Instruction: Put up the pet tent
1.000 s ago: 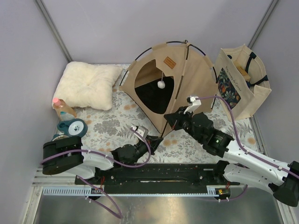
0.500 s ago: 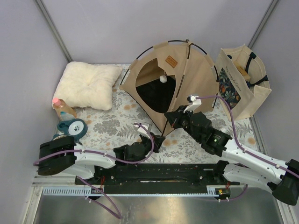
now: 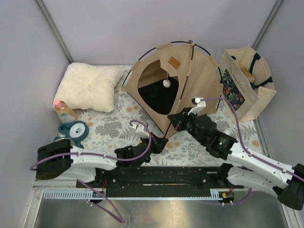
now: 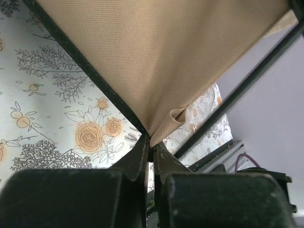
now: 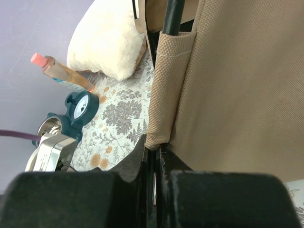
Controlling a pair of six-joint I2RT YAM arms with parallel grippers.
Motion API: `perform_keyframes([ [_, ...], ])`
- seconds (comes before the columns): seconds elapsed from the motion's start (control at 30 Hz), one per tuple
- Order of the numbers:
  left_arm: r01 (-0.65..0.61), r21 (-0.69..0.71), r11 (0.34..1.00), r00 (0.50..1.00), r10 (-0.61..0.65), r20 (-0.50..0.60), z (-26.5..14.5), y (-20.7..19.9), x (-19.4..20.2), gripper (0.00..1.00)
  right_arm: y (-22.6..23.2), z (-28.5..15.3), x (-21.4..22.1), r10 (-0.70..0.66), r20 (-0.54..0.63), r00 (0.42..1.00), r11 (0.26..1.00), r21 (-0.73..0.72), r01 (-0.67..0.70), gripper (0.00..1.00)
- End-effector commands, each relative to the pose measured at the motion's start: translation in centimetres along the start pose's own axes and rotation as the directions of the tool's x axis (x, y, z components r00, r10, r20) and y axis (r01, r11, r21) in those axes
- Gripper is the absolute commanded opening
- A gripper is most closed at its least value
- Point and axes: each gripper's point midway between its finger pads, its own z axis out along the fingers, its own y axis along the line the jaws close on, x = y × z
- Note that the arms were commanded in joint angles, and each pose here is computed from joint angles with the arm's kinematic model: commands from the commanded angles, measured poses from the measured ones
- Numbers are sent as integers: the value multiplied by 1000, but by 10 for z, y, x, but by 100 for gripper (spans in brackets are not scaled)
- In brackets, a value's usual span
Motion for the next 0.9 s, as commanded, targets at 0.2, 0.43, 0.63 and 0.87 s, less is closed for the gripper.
perform_keyframes([
  [0.2,88,-187,978,985,-113,-127,-15,54,31,0,20,-17,-85,82,261,962,996,-43,-73,0],
  [0.43,190,-120,974,968,-206,-142,-10,32,32,0,19,-4,-64,110,209,972,993,-55,-101,0],
  [0.63,207,-91,974,967,-218,-133,-6,17,25,0,21,3,-47,117,151,982,992,-70,-108,0],
  [0.87,234,-71,970,964,-241,-110,0,10,11,0,12,-6,-11,121,22,992,990,-76,-119,0],
])
